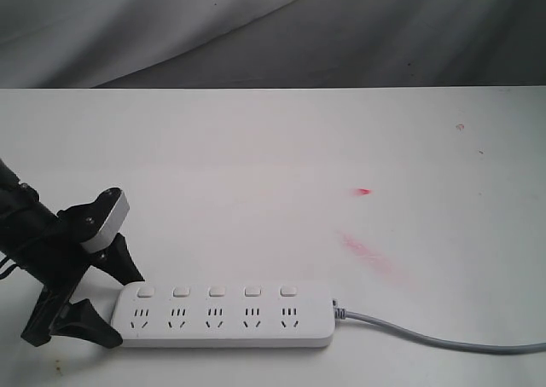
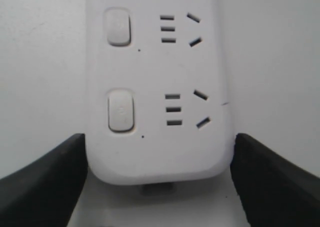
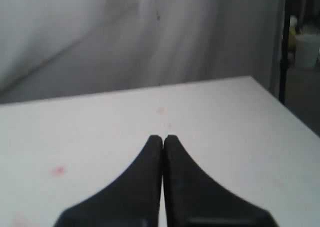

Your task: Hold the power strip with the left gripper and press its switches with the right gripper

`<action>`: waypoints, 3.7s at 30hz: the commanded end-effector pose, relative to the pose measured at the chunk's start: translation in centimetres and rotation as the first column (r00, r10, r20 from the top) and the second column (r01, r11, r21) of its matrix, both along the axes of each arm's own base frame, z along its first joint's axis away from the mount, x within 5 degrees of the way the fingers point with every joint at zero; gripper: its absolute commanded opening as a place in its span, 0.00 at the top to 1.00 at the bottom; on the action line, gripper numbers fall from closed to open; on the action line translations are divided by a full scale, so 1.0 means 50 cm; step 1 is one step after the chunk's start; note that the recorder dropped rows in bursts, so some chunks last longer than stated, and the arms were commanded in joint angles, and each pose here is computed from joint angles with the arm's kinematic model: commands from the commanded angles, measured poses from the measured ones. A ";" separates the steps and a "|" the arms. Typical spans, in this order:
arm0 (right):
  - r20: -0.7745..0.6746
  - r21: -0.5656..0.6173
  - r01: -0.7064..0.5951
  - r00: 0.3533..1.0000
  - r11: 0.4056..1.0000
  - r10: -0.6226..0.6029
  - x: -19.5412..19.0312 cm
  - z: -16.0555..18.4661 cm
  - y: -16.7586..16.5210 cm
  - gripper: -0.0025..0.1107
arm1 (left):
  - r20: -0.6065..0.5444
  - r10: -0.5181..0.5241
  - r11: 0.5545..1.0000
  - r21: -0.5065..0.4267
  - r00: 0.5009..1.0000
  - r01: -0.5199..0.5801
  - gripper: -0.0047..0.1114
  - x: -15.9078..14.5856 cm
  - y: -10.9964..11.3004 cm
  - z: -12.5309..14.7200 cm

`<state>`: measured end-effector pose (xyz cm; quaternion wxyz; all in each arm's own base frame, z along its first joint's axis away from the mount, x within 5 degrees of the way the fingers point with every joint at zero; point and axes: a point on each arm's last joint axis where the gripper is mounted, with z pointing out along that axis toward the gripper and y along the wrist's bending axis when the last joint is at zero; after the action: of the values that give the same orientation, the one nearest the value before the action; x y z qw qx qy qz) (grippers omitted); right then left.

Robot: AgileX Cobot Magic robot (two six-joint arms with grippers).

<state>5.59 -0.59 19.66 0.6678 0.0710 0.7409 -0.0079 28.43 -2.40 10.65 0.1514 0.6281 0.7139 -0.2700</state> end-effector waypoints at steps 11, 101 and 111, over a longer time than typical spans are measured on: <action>0.835 0.424 -0.228 0.473 0.876 -0.281 -0.075 0.156 -0.040 0.98 | -0.001 -0.017 1.000 0.004 1.000 0.017 0.42 -0.003 -0.003 -0.002; -0.389 0.044 -0.982 0.153 0.184 0.909 0.513 -0.031 0.536 0.98 | 0.001 -0.018 1.000 0.007 1.000 0.018 0.42 -0.003 -0.003 -0.003; -0.401 0.034 -0.984 0.149 0.177 0.904 0.509 -0.033 0.541 0.49 | 0.001 -0.018 1.000 0.007 1.000 0.018 0.42 -0.003 -0.003 -0.003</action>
<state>31.21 26.08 17.52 0.3824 -0.4920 0.7166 0.3133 28.43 -2.40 10.65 0.1514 0.6281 0.7139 -0.2700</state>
